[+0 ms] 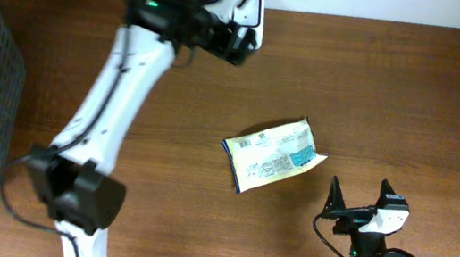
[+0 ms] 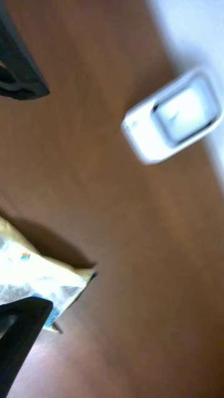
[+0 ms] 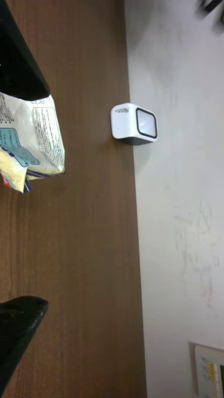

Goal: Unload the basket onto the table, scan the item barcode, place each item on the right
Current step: 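Take a yellow snack bag from the basket with the left gripper, place it mid-table, then take a white-and-gold tube from the basket with the left gripper, place it on the table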

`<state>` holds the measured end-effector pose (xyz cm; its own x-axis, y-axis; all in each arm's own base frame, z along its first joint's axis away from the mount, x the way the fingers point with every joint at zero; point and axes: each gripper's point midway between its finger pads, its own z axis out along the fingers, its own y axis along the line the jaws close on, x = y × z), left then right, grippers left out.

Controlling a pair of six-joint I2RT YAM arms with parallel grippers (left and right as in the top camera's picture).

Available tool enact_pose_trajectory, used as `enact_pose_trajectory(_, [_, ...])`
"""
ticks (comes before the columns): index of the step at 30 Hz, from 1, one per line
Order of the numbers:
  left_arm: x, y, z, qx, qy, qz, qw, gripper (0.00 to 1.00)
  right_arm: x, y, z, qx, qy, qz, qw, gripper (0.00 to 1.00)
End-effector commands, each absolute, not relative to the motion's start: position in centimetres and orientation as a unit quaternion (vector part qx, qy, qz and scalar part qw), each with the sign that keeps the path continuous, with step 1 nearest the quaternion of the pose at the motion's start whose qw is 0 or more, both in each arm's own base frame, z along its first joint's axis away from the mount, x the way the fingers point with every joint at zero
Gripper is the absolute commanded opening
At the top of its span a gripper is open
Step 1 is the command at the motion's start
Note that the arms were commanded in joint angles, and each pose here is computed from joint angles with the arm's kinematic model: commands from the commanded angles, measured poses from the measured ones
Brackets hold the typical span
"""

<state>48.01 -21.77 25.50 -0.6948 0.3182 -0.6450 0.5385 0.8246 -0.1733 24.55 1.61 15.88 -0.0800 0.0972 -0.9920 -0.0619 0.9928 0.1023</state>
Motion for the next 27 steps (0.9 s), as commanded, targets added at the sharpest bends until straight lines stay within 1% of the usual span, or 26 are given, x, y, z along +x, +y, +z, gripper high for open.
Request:
enact_pose_trajectory(1, [47.9, -10.1, 36.2, 0.159, 0.889, -0.073, 0.423, 0.99, 24.6, 1.3, 15.6, 0.018, 0.734, 0.054, 0.677, 0.99])
enact_pose_trajectory(2, [47.1, -4.2, 39.0, 0.099, 0.887, -0.024, 0.451, 0.99, 24.6, 1.3, 15.6, 0.018, 0.734, 0.054, 0.677, 0.99])
enact_pose_trajectory(4, [44.1, 5.3, 42.4, -0.008, 0.877, 0.037, 0.479, 0.99, 24.6, 1.3, 15.6, 0.018, 0.734, 0.054, 0.677, 0.99])
enact_pose_trajectory(5, [42.7, 9.1, 43.3, -0.051, 0.871, 0.060, 0.485, 0.99, 24.6, 1.3, 15.6, 0.018, 0.734, 0.054, 0.677, 0.99])
enact_pose_trajectory(6, [40.9, 14.3, 43.6, -0.115, 0.864, 0.087, 0.482, 0.99, 24.6, 1.3, 15.6, 0.018, 0.734, 0.054, 0.677, 0.99])
enact_pose_trajectory(8, [38.4, 20.4, 42.3, -0.209, 0.857, 0.110, 0.459, 0.99, 24.6, 1.3, 15.6, 0.018, 0.734, 0.054, 0.677, 0.99])
enact_pose_trajectory(9, [36.3, 25.0, 40.0, -0.276, 0.855, 0.119, 0.422, 0.99, 24.6, 1.3, 15.6, 0.018, 0.734, 0.054, 0.677, 0.99])
enact_pose_trajectory(11, [34.8, 28.9, 37.1, -0.322, 0.856, 0.125, 0.384, 1.00, 24.6, 1.3, 15.6, 0.018, 0.734, 0.054, 0.677, 0.99])
enact_pose_trajectory(12, [34.2, 31.2, 34.1, -0.347, 0.861, 0.122, 0.351, 0.99, 24.6, 1.3, 15.6, 0.018, 0.734, 0.054, 0.677, 0.99])
enact_pose_trajectory(14, [33.6, 33.5, 28.6, -0.375, 0.873, 0.108, 0.293, 0.91, 24.6, 1.3, 15.6, 0.018, 0.734, 0.054, 0.677, 0.99])
enact_pose_trajectory(16, [32.8, 35.0, 21.9, -0.380, 0.886, 0.103, 0.245, 0.91, 24.6, 1.3, 15.6, 0.018, 0.734, 0.054, 0.677, 0.99])
enact_pose_trajectory(17, [32.4, 35.3, 19.4, -0.362, 0.897, 0.109, 0.228, 0.92, 24.6, 1.3, 15.6, 0.018, 0.734, 0.054, 0.677, 0.99])
enact_pose_trajectory(18, [32.4, 35.4, 16.0, -0.322, 0.915, 0.116, 0.216, 0.93, 24.6, 1.3, 15.6, 0.018, 0.734, 0.054, 0.677, 0.99])
enact_pose_trajectory(20, [32.3, 35.2, 12.1, -0.271, 0.933, 0.122, 0.202, 0.97, 24.6, 1.3, 15.6, 0.018, 0.734, 0.054, 0.677, 0.99])
enact_pose_trajectory(22, [32.2, 35.0, 8.5, -0.228, 0.950, 0.119, 0.179, 0.96, 24.6, 1.3, 15.6, 0.018, 0.734, 0.054, 0.677, 0.99])
enact_pose_trajectory(24, [32.1, 34.9, 5.6, -0.209, 0.960, 0.107, 0.155, 0.91, 24.6, 1.3, 15.6, 0.018, 0.734, 0.054, 0.677, 0.99])
enact_pose_trajectory(26, [32.0, 34.9, 3.9, -0.210, 0.962, 0.098, 0.142, 0.86, 24.6, 1.3, 15.6, 0.018, 0.734, 0.054, 0.677, 0.99])
enact_pose_trajectory(27, [32.0, 34.8, 2.5, -0.210, 0.964, 0.091, 0.132, 0.77, 24.6, 1.3, 15.6, 0.018, 0.734, 0.054, 0.677, 0.99])
